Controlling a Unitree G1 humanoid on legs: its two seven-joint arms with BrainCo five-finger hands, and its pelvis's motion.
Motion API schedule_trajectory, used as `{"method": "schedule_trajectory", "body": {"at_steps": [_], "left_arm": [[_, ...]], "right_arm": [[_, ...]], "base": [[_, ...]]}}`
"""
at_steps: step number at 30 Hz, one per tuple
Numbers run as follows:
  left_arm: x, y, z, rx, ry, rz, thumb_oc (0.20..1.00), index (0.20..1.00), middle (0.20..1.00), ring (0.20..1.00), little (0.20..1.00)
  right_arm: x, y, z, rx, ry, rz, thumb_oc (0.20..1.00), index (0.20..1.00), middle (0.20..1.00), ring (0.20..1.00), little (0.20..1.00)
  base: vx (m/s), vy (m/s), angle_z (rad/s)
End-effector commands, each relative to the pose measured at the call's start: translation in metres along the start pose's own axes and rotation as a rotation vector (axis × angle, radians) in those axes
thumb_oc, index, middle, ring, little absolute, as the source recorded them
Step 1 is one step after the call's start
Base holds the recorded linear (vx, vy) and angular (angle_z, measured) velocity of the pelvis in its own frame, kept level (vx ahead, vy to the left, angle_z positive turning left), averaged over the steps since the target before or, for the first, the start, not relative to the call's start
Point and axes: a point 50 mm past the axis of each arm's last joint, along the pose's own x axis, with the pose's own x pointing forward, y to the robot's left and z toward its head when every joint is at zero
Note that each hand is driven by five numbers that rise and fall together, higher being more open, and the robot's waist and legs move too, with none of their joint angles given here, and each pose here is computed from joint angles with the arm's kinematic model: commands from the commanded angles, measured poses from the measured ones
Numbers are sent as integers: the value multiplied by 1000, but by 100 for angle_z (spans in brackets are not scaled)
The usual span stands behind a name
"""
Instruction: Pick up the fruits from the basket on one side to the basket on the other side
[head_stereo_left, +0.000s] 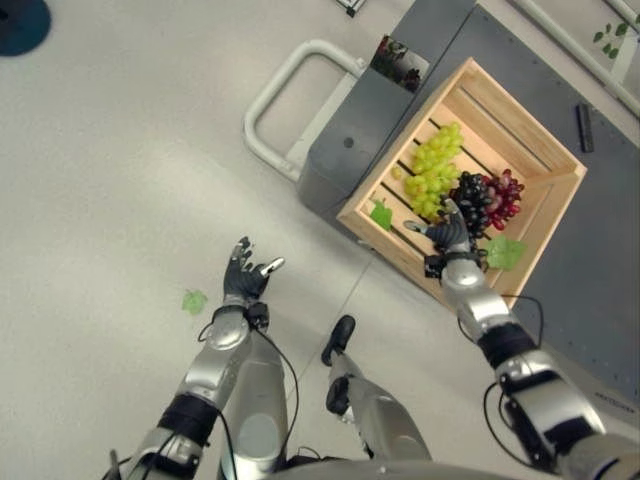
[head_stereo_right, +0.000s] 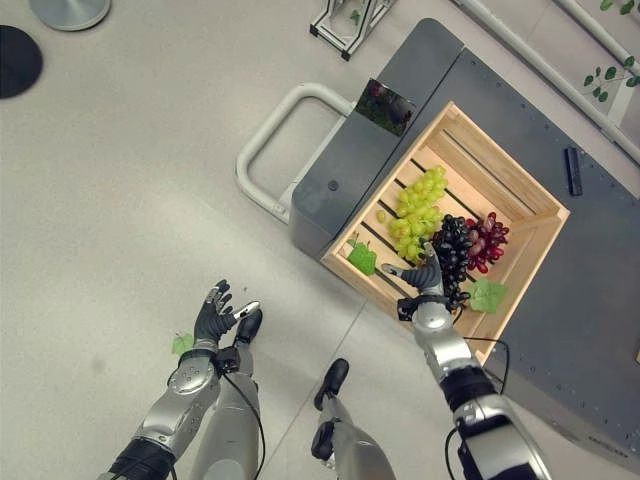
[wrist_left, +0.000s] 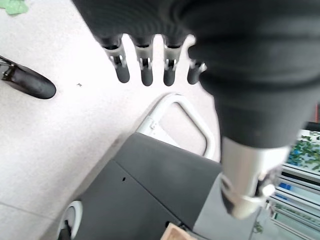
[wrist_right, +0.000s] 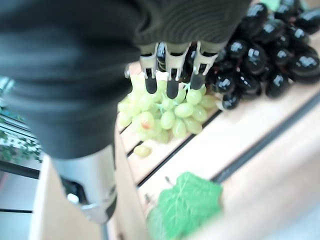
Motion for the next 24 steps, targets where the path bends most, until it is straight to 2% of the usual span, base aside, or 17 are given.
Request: {"method": "schedule_trajectory", "body": {"at_steps": [1,7,14,21,24], "left_arm": [[0,-1,4,-28,-25,33,1000,1000,1000,1000,1000],[-2,10,4,-29,-33,71,1000,1000,1000,1000,1000],[-2,12,6,-24,-50,71,1000,1000,1000,1000,1000],[-2,9,7,-21,-50,44,1000,1000,1000,1000,1000],[-1,3,7,-12,-47,24,1000,1000,1000,1000,1000]], "right_arm": [[-2,-34,16,34,-106,-115,1000,1000,1000,1000,1000],[-36,-67,13,31,-158,-167,1000,1000,1000,1000,1000],[-46,-90,15,-9,-177,-226,1000,1000,1000,1000,1000],[-33,-86,-6,-37,-60,-235,1000,1000,1000,1000,1000],[-15,-65,-14,-20,3,-200,1000,1000,1000,1000,1000]], "base": [[0,0,0],[1,38,-5],[-2,27,-10],[-12,12,-4],[-28,24,-5]]}}
